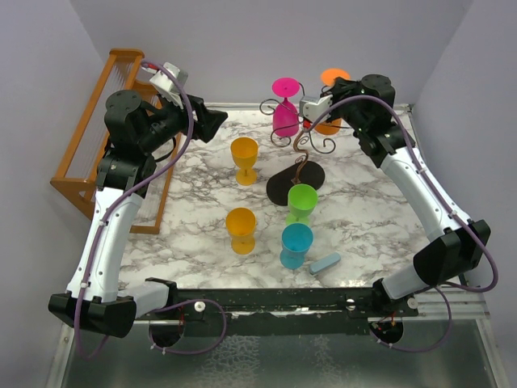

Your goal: Place the wine glass upside down on the wine glass rack

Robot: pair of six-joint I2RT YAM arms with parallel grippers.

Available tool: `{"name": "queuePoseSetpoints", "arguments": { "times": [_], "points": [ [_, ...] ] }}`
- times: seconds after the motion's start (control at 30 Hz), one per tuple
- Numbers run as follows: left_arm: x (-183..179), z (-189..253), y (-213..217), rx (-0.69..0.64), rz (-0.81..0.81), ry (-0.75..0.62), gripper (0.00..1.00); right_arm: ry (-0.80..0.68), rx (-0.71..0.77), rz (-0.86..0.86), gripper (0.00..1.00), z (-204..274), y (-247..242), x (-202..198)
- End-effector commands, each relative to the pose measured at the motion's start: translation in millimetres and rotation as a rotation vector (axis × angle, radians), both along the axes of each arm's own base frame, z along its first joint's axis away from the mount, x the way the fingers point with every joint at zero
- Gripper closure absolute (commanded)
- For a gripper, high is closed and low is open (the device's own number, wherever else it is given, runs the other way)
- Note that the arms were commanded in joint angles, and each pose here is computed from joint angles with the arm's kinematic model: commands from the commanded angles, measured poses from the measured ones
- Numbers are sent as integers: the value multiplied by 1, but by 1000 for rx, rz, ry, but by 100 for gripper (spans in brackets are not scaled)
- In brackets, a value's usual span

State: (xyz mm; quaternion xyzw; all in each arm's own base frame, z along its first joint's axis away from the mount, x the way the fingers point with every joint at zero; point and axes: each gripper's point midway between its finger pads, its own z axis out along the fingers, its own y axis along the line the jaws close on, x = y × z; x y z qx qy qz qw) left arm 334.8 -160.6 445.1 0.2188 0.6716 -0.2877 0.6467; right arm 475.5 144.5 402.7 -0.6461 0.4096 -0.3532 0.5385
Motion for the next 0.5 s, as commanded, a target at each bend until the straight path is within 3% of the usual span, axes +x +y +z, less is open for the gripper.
{"name": "queuePoseSetpoints", "arguments": {
  "times": [0.0, 0.47],
  "points": [
    [-4, 12, 4, -3, 10, -49, 24, -81, 16, -44, 95, 21, -9, 5],
    [-4, 12, 3, -4, 8, -48, 24, -97, 16, -67, 93, 19, -8, 20]
  ]
}}
